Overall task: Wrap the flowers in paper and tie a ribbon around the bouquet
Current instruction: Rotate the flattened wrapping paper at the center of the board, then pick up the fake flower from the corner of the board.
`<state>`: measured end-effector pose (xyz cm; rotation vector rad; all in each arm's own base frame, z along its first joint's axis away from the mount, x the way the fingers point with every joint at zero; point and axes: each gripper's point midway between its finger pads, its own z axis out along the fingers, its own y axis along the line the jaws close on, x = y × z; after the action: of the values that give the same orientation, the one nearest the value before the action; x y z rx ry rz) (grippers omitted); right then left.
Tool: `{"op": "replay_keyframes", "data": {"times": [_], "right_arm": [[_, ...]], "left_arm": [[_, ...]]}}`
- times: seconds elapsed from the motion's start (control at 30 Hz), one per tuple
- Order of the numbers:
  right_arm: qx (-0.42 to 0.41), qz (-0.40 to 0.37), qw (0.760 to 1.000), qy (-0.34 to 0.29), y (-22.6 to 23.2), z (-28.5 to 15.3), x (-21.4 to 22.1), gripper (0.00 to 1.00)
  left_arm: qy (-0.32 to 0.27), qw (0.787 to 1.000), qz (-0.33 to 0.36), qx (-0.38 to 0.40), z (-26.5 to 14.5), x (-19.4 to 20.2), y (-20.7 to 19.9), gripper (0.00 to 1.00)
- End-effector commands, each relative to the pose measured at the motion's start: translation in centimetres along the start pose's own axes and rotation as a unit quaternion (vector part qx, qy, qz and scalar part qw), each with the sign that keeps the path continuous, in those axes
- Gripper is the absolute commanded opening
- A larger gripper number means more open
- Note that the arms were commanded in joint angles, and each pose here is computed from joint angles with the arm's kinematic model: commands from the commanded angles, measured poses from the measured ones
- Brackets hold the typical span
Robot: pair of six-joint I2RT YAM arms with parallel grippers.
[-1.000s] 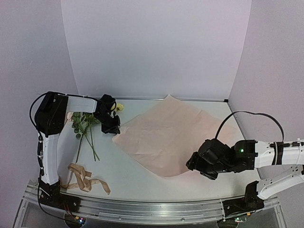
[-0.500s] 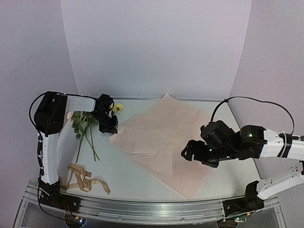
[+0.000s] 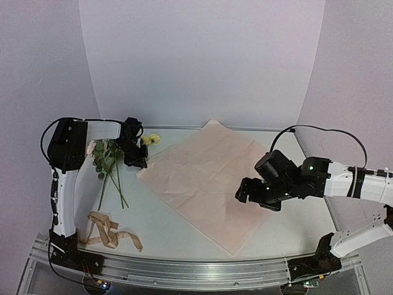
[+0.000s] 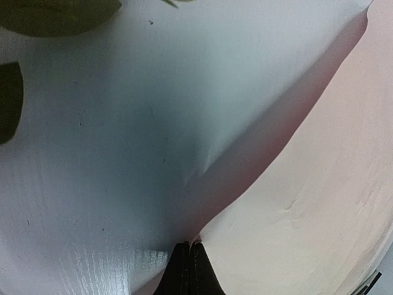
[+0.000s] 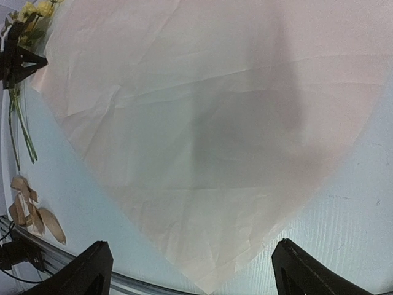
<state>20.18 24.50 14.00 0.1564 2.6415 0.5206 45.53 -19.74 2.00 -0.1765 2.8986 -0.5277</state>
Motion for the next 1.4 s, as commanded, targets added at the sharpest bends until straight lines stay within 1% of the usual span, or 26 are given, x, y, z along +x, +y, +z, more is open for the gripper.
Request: {"op": "replay_keyframes", "data": {"times": [0.0, 0.1, 0.27, 0.47, 0.5, 0.6, 0.77, 0.83, 0.9, 0.93, 1.03, 1.13, 1.17, 1.23, 1.37], "right_arm": [[-0.004, 0.0, 1.0, 0.006, 0.5, 1.8, 0.2, 0.93], [-0.006, 0.013, 1.0, 0.021, 0.1, 3.4, 1.3, 0.93], [0.003, 0.016, 0.999, 0.041, -0.6, 5.6, 3.1, 0.92], [-0.001, 0.006, 0.999, 0.049, 0.7, 6.6, 4.0, 0.91], [-0.002, 0.006, 0.999, 0.048, 0.8, 6.6, 3.9, 0.91], [-0.007, 0.0, 0.999, 0.04, 1.1, 6.3, 3.5, 0.91], [-0.011, -0.013, 0.999, 0.031, 1.7, 6.4, 2.9, 0.92], [-0.013, -0.017, 0.999, 0.026, 1.9, 6.6, 2.8, 0.92], [-0.016, -0.019, 0.999, 0.023, 2.1, 6.8, 2.7, 0.93], [-0.019, -0.021, 0.999, 0.022, 2.2, 6.8, 2.6, 0.93], [-0.025, -0.024, 0.999, 0.021, 2.5, 7.0, 2.5, 0.93], [-0.031, -0.028, 0.999, 0.023, 2.7, 7.1, 2.7, 0.92], [-0.033, -0.029, 0.999, 0.023, 2.8, 7.2, 2.7, 0.91], [-0.033, -0.033, 0.999, 0.025, 2.8, 7.3, 2.8, 0.91], [-0.034, -0.042, 0.998, 0.028, 2.8, 7.5, 2.9, 0.91]], "left_arm": [[0.007, 0.999, 0.029, -0.013, -0.3, -1.1, 0.1, 0.0], [0.015, 0.999, 0.037, -0.023, 0.0, -1.2, 0.6, 0.0], [0.009, 0.998, 0.047, -0.045, -0.4, -2.1, 1.9, 0.01], [-0.002, 0.998, 0.052, -0.041, -1.2, -2.8, 1.5, 0.14], [-0.005, 0.998, 0.049, -0.039, -1.5, -2.9, 1.4, 0.18], [-0.035, 0.998, 0.04, -0.031, -3.8, -3.7, 0.5, 0.33], [-0.119, 0.992, 0.019, -0.031, -10.1, -4.7, -0.4, 0.67], [-0.148, 0.988, 0.003, -0.049, -12.2, -4.2, 0.4, 0.74], [-0.179, 0.98, -0.028, -0.087, -14.0, -3.5, 2.2, 0.79], [-0.191, 0.974, -0.044, -0.111, -14.7, -3.1, 3.5, 0.81], [-0.203, 0.962, -0.093, -0.156, -15.6, -0.5, 6.9, 0.82], [-0.201, 0.958, -0.115, -0.172, -15.5, 1.5, 9.6, 0.81], [-0.196, 0.958, -0.122, -0.173, -15.3, 2.0, 10.4, 0.8], [-0.181, 0.963, -0.115, -0.161, -14.4, 2.8, 10.9, 0.81], [-0.157, 0.97, -0.105, -0.151, -12.3, 2.8, 11.5, 0.86]]}}
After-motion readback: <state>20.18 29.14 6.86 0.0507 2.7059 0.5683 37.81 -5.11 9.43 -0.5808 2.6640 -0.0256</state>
